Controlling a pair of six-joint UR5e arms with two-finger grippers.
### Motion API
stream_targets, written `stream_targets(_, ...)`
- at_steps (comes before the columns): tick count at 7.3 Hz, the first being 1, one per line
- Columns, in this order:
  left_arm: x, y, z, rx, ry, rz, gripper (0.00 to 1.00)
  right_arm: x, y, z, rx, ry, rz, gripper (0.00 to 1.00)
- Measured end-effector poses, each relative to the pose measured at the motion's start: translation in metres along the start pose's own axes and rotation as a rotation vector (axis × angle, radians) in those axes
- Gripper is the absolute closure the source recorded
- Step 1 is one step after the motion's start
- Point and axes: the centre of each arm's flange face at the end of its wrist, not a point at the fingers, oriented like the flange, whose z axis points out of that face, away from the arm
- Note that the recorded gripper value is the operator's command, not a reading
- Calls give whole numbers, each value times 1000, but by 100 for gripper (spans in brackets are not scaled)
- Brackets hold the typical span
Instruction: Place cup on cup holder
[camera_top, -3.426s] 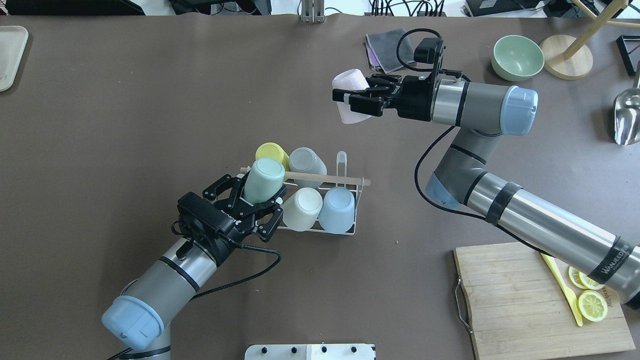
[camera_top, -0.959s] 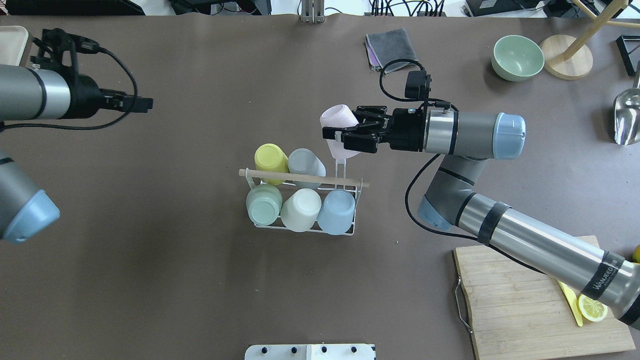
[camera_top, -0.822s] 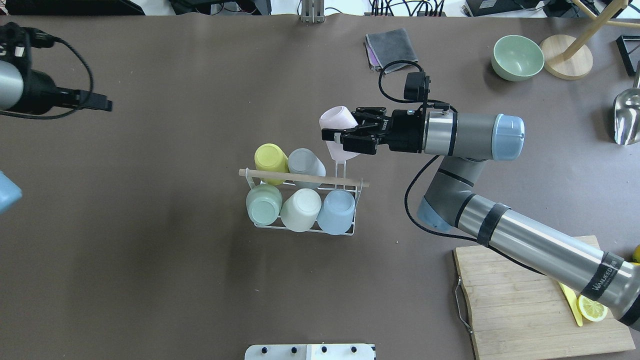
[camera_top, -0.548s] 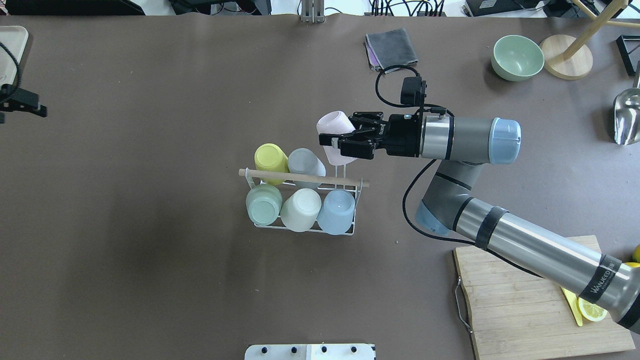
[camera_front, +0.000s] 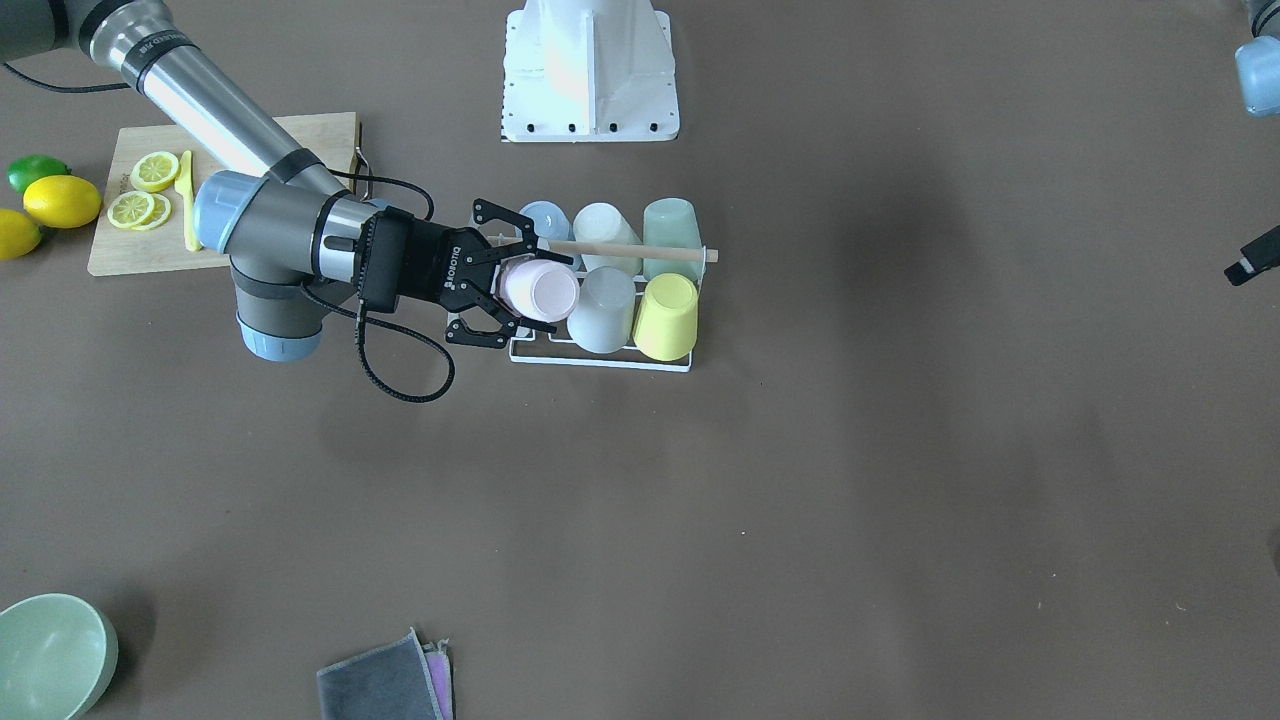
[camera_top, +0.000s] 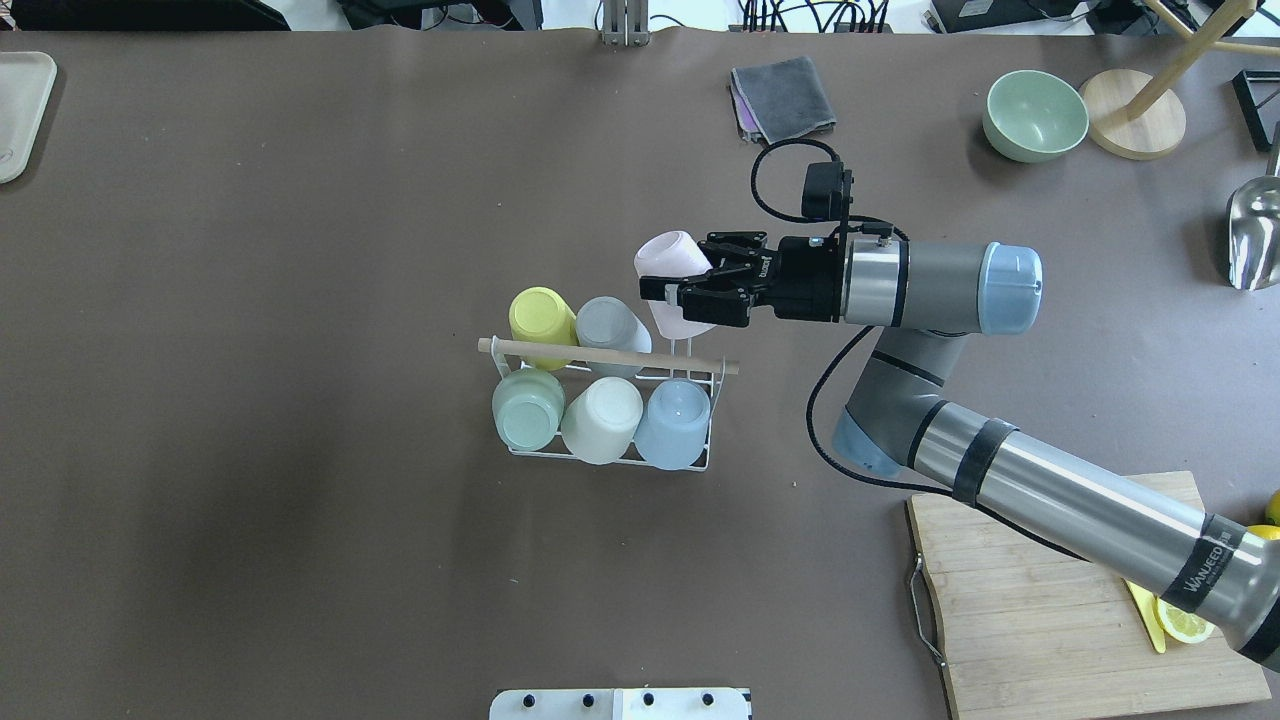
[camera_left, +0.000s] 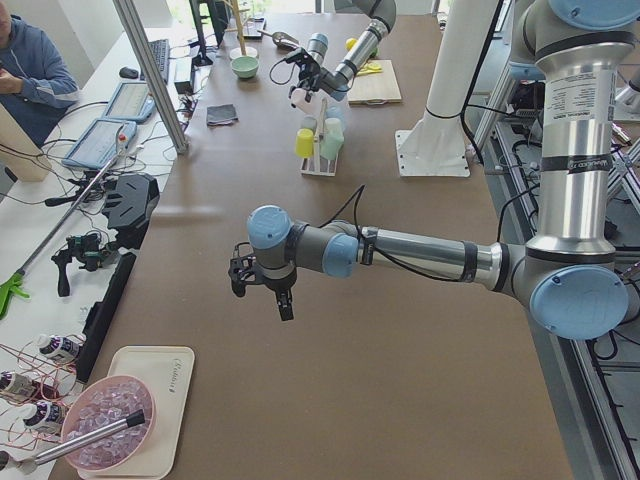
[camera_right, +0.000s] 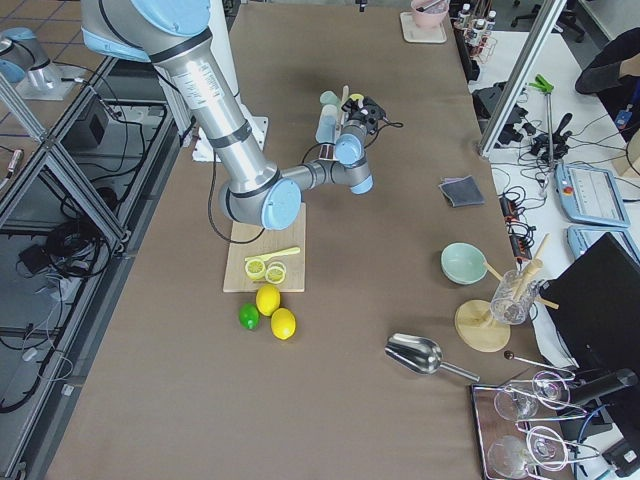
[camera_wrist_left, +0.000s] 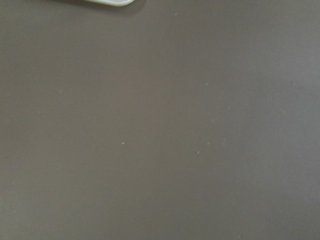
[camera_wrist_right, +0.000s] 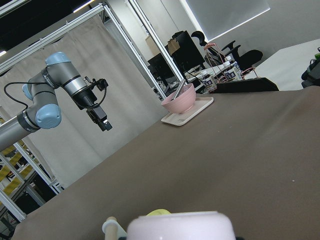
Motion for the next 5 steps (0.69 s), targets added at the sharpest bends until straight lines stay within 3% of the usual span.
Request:
stream_targets(3,-57,17,0,-23,-6,127,2,0,1,-1,0,2,0,100)
stream_targets(5,-104,43,-6,-12,-3,83,2,0,3,-1,-2,0,2,100)
